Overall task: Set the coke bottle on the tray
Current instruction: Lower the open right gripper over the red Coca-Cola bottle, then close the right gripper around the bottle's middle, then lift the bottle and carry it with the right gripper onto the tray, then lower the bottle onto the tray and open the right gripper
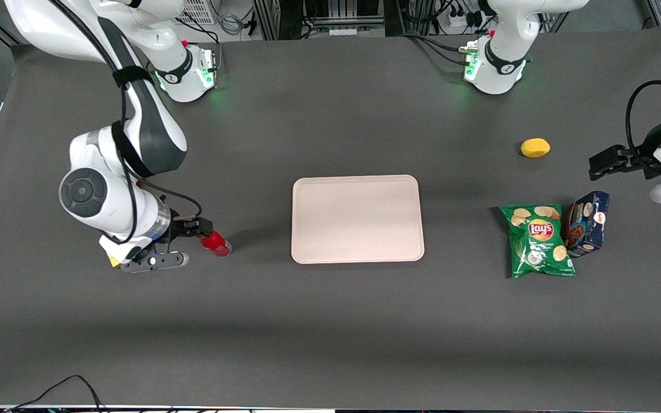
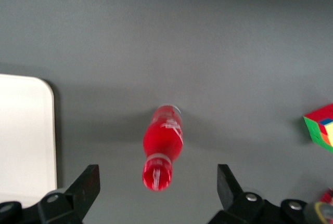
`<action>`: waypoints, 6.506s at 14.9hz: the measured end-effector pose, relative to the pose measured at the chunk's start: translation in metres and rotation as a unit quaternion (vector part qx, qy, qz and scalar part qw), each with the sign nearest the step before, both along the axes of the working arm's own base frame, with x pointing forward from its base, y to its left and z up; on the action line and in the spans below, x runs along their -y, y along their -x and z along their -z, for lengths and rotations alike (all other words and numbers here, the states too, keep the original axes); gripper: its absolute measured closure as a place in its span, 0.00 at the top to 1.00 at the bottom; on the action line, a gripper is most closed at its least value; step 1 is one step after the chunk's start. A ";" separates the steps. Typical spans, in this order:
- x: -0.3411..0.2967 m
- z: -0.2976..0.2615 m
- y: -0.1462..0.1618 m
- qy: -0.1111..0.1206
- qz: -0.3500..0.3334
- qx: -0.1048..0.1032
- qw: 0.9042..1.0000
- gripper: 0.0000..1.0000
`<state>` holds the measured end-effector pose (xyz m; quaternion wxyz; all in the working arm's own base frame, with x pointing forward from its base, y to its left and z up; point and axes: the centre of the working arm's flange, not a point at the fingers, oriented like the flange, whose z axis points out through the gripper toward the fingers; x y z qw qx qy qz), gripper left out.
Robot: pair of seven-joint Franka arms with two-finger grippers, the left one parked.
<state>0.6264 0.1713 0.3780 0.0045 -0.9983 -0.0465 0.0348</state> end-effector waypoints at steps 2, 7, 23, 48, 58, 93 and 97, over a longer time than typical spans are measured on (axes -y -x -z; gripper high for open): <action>0.000 0.018 0.003 -0.004 0.000 0.015 1.000 1.00; 0.003 0.059 0.017 -0.008 0.000 0.029 1.000 1.00; 0.004 0.074 0.033 -0.007 -0.002 0.024 1.000 0.78; -0.017 -0.166 0.027 -0.003 -0.073 -0.013 0.997 0.34; -0.224 -0.158 0.119 0.003 0.000 -0.002 1.000 0.34; -0.268 0.061 0.068 0.013 0.009 -0.042 0.999 0.87; -0.267 0.061 0.067 0.013 0.009 -0.042 0.999 1.00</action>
